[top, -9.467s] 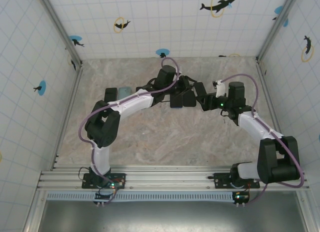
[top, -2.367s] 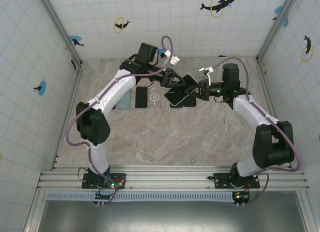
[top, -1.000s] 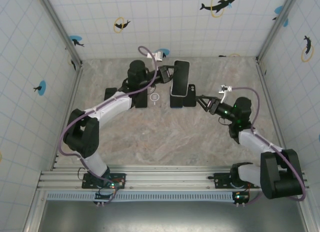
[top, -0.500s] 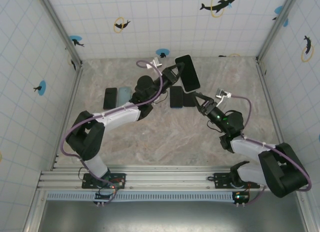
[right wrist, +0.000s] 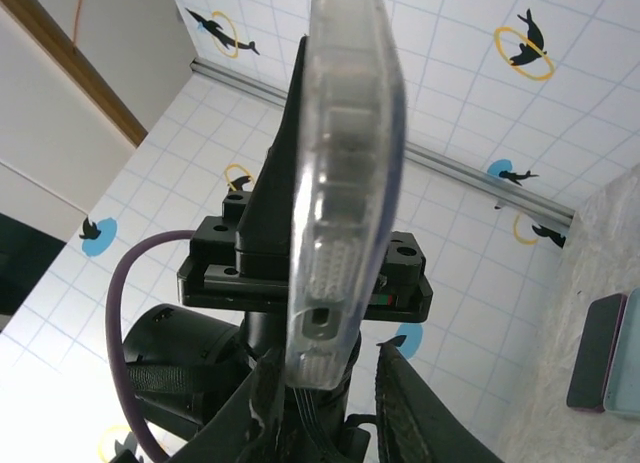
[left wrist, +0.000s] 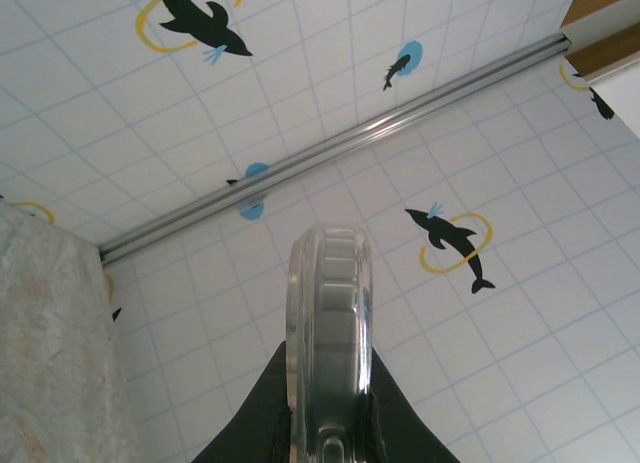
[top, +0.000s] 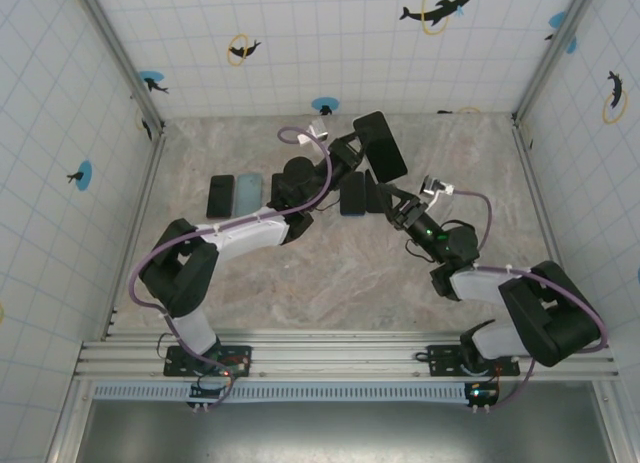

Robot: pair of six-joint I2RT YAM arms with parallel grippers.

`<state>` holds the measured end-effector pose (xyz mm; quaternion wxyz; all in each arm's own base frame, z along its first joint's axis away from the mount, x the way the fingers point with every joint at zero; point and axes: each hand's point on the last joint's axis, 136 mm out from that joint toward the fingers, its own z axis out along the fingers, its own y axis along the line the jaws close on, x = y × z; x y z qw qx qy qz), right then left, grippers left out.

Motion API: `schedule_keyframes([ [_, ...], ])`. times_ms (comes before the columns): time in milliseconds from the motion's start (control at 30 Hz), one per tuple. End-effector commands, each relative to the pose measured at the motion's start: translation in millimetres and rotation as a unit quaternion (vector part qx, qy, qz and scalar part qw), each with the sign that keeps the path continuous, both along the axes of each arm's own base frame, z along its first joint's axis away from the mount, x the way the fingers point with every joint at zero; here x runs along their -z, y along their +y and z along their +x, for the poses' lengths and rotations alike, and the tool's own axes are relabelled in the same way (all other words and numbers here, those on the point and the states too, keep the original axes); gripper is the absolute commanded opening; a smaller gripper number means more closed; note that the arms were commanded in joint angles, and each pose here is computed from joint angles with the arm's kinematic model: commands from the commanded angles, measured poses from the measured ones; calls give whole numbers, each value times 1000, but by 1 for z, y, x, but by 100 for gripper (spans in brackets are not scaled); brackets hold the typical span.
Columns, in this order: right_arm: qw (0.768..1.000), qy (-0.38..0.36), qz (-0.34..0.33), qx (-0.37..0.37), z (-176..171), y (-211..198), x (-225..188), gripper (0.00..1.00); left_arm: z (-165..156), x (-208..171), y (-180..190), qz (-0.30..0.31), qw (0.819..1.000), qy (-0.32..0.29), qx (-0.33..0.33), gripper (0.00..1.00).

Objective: Take the phone out of the phone case

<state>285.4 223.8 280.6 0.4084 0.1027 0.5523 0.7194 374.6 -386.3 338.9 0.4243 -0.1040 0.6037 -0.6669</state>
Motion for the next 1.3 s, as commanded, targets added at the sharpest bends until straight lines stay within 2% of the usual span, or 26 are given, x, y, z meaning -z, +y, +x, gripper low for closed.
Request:
schedule_keyframes([
  [0, 997, -68, 42, -7, -10, -2, -40, 24, -8, -33, 6, -56, 998, -37, 0, 0],
  [300, 997, -72, 21, -8, -5, 2, -37, 17, -10, -33, 3, -58, 998, -32, 13, 0],
  [467, 995, -69, -67, 14, 2, 5, -13, 9, -10, -40, 3, -68, 997, -29, 18, 0],
  [600, 989, -39, -134, 49, 13, -7, 17, 4, -14, -52, 0, -90, 995, -25, 39, 0],
  [700, 986, -19, -151, 69, 18, -17, 28, 2, -18, -60, -4, -103, 993, -20, 61, 0],
  [867, 967, -1, -240, 86, 25, -20, 57, 2, -25, -65, -6, -122, 988, -2, 90, 0],
  [1000, 956, 16, -274, 101, 27, -31, 75, 1, -30, -71, -7, -127, 986, 2, 106, 0],
  [1267, 947, 18, -302, 112, 31, -39, 76, 1, -38, -90, -9, -156, 978, -3, 140, 0],
])
